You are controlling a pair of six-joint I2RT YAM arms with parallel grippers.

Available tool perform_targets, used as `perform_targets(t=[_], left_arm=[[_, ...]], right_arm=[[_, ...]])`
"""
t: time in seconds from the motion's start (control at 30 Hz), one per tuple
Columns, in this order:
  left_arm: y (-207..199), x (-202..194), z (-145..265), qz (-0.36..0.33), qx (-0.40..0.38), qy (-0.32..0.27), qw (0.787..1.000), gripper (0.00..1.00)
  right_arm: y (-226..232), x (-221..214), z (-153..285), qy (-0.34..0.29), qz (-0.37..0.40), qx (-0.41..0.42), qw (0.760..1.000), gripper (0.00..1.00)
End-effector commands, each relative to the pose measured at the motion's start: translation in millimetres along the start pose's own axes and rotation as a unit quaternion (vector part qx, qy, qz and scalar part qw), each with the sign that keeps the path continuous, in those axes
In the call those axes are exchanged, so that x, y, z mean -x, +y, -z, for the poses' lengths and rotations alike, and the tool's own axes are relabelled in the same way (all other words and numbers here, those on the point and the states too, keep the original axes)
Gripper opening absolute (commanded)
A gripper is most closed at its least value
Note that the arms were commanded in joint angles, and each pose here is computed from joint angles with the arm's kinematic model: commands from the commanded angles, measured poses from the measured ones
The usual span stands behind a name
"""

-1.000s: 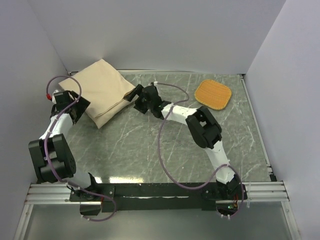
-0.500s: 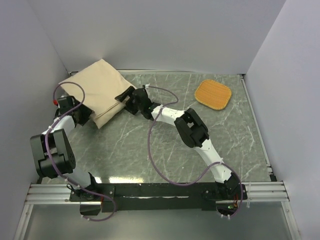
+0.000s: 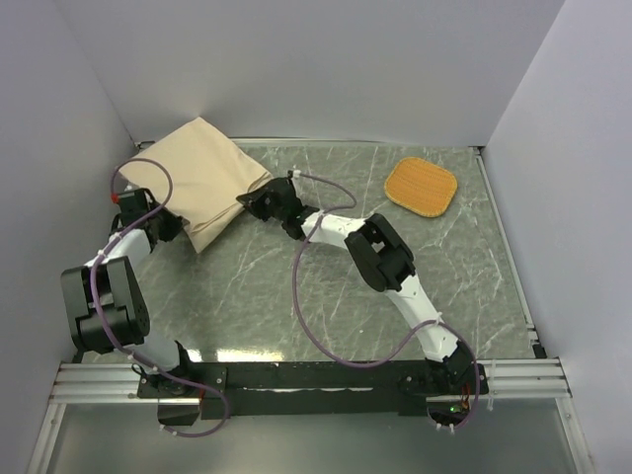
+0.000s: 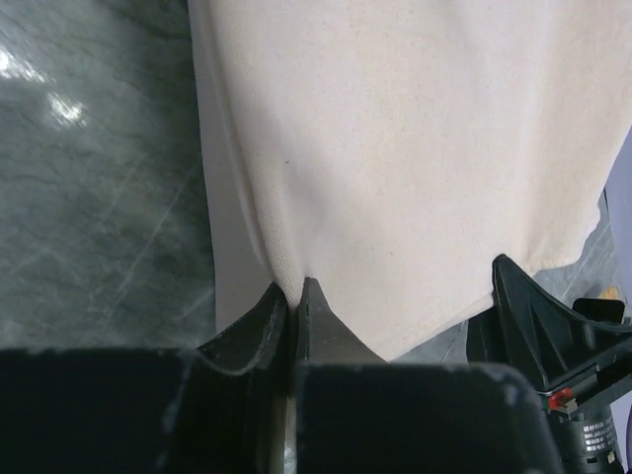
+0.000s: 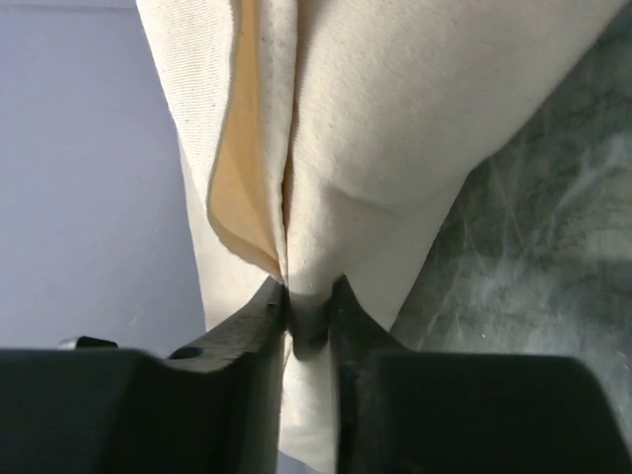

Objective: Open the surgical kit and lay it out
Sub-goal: Adjust the surgical kit at the center of the board.

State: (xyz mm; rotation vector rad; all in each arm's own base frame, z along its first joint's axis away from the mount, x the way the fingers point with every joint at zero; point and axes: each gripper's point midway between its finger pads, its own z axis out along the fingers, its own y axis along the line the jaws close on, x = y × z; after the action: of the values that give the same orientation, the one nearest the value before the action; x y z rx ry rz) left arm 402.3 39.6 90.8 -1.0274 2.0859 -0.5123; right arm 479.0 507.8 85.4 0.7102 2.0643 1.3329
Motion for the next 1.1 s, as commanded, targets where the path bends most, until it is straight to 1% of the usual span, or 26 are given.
perform_targets(t=[0.0, 0.17, 0.2, 0.27, 0.3, 0.33, 0.37, 0.4, 0.43, 0.47, 0.5, 0.57, 0.63, 0.73, 0.77, 0.83, 0.87, 0.93, 0.97, 1.0, 1.03, 1.07], left_arm=[[-14, -43, 13, -0.002, -0.021, 0.063, 0.998, 0.01], [-28, -74, 27, -0.006, -0.031, 0.089, 0.996, 0.01], [-28, -88, 30, -0.01, -0.031, 0.101, 0.994, 0.01], [-35, -99, 39, -0.005, -0.038, 0.105, 0.994, 0.01], [-35, -115, 42, -0.01, -0.037, 0.117, 0.992, 0.01], [-35, -119, 45, -0.008, -0.037, 0.117, 0.992, 0.01], [-43, -128, 53, -0.007, -0.047, 0.121, 0.991, 0.02], [-43, -143, 57, -0.012, -0.049, 0.133, 0.99, 0.02], [-43, -150, 60, -0.011, -0.05, 0.135, 0.99, 0.02], [-49, -154, 66, -0.003, -0.06, 0.134, 0.989, 0.04], [-47, -172, 71, -0.01, -0.061, 0.15, 0.987, 0.04], [-47, -187, 78, -0.002, -0.065, 0.162, 0.985, 0.05], [-53, -207, 87, -0.008, -0.076, 0.181, 0.981, 0.07], [-63, -227, 101, -0.031, -0.102, 0.198, 0.974, 0.15], [-65, -227, 103, -0.037, -0.106, 0.194, 0.975, 0.24], [-66, -230, 109, -0.052, -0.109, 0.192, 0.974, 0.34], [-66, -225, 112, -0.056, -0.105, 0.181, 0.976, 0.45], [-63, -217, 115, -0.074, -0.1, 0.163, 0.979, 0.55], [-63, -206, 120, -0.08, -0.093, 0.14, 0.982, 0.57], [-64, -199, 123, -0.086, -0.092, 0.125, 0.984, 0.61], [-67, -191, 129, -0.099, -0.101, 0.108, 0.984, 0.71], [-65, -179, 132, -0.108, -0.088, 0.083, 0.987, 0.77]], right_arm=[[-1, 16, 19, -0.021, 0.002, -0.004, 1.0, 0.1], [-12, 29, 42, -0.017, 0.015, -0.006, 1.0, 0.02], [-16, 29, 51, -0.013, 0.018, -0.006, 1.0, 0.01], [-27, 36, 63, -0.004, 0.027, -0.012, 1.0, 0.0], [-34, 36, 76, 0.005, 0.031, -0.017, 0.999, 0.0], [-40, 45, 82, 0.004, 0.042, -0.021, 0.999, 0.0], [-33, 50, 93, 0.004, 0.047, -0.015, 0.999, 0.0], [-53, 48, 103, 0.013, 0.057, -0.038, 0.998, 0.0], [-58, 48, 111, 0.022, 0.06, -0.041, 0.997, 0.01], [-52, 57, 121, 0.019, 0.063, -0.035, 0.997, 0.03], [-69, 55, 131, 0.028, 0.073, -0.054, 0.995, 0.06], [-78, 59, 150, 0.032, 0.082, -0.067, 0.994, 0.11], [-83, 59, 161, 0.04, 0.098, -0.072, 0.992, 0.13], [-88, 57, 175, 0.048, 0.108, -0.078, 0.99, 0.21], [-89, 56, 180, 0.049, 0.11, -0.077, 0.99, 0.27], [-90, 57, 184, 0.048, 0.111, -0.079, 0.99, 0.34], [-89, 58, 187, 0.045, 0.111, -0.079, 0.99, 0.39], [-89, 59, 190, 0.04, 0.115, -0.081, 0.989, 0.43], [-88, 62, 193, 0.036, 0.116, -0.084, 0.989, 0.49], [-87, 62, 194, 0.034, 0.121, -0.084, 0.988, 0.52], [-83, 64, 197, 0.031, 0.124, -0.082, 0.988, 0.55], [-84, 65, 198, 0.031, 0.129, -0.089, 0.987, 0.6]])
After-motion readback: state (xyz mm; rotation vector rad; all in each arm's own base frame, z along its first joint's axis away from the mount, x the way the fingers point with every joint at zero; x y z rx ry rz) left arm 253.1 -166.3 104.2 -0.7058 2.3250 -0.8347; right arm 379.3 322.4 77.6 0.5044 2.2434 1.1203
